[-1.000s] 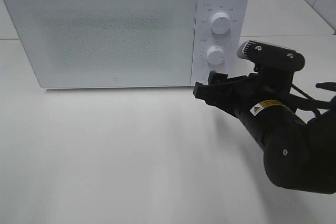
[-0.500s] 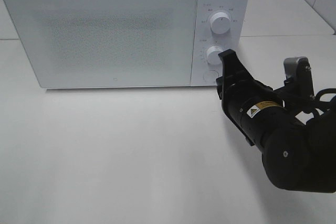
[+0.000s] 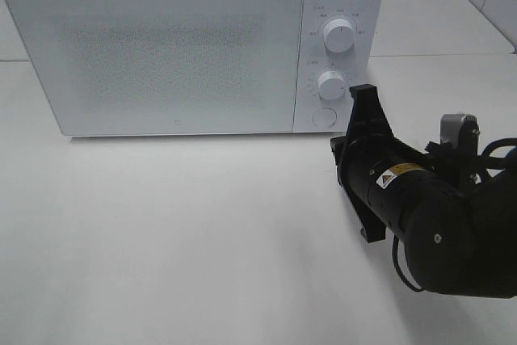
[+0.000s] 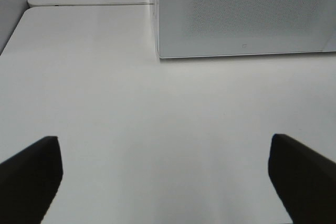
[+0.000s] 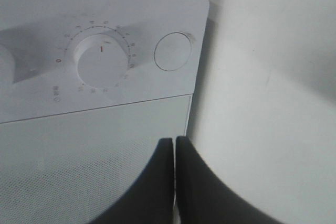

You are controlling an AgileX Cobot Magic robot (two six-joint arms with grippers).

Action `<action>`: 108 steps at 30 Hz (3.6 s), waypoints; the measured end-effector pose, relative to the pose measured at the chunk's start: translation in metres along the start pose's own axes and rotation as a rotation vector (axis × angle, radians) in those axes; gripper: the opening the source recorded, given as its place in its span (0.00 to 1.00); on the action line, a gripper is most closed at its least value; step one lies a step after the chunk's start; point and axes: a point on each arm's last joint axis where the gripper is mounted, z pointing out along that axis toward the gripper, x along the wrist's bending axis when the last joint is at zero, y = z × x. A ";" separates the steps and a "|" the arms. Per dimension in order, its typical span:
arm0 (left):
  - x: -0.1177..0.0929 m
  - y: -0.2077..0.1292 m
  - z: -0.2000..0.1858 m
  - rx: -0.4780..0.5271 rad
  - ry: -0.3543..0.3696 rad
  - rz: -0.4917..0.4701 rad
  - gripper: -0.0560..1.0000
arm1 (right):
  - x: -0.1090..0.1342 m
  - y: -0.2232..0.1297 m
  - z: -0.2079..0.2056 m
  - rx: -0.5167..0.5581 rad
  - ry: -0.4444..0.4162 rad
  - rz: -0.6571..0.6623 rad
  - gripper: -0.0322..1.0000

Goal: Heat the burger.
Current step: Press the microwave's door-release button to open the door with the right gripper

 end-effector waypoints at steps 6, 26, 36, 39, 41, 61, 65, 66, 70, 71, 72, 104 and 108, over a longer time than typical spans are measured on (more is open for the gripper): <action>0.000 0.000 0.000 0.000 0.000 0.000 0.99 | -0.011 -0.004 0.010 0.000 -0.049 0.068 0.04; 0.000 0.000 0.000 0.000 0.000 0.000 0.99 | 0.002 0.016 0.074 -0.040 -0.077 0.157 0.04; 0.000 0.000 0.000 0.000 0.000 0.000 0.99 | 0.000 0.014 0.095 -0.045 -0.089 0.168 0.04; 0.000 0.000 0.000 0.000 0.000 0.000 0.99 | -0.001 0.011 0.101 -0.045 -0.089 0.170 0.04; 0.000 0.000 0.000 0.000 0.000 0.000 0.99 | -0.001 0.011 0.105 -0.048 -0.085 0.172 0.04; 0.000 0.000 0.000 0.000 0.000 0.000 0.99 | 0.002 0.020 0.119 -0.098 -0.030 0.162 0.04; 0.000 0.000 0.000 0.000 0.000 0.000 0.99 | 0.004 0.020 0.120 -0.105 -0.021 0.170 0.04; 0.000 0.000 0.000 0.000 0.000 0.000 0.99 | 0.004 0.020 0.120 -0.105 -0.021 0.170 0.04; 0.000 0.000 0.000 0.000 0.000 0.000 0.99 | 0.006 0.019 0.121 -0.107 -0.020 0.182 0.04; 0.000 0.000 0.000 0.000 0.000 0.000 0.99 | 0.006 0.019 0.121 -0.107 -0.020 0.182 0.04; 0.000 0.000 0.000 0.000 0.000 0.000 0.99 | 0.006 0.019 0.122 -0.111 -0.019 0.187 0.04; 0.000 0.000 0.000 0.000 0.000 0.000 0.99 | 0.009 0.015 0.137 -0.121 -0.043 0.154 0.04; 0.000 0.000 0.000 0.000 0.000 0.000 0.99 | 0.009 0.015 0.137 -0.121 -0.043 0.154 0.04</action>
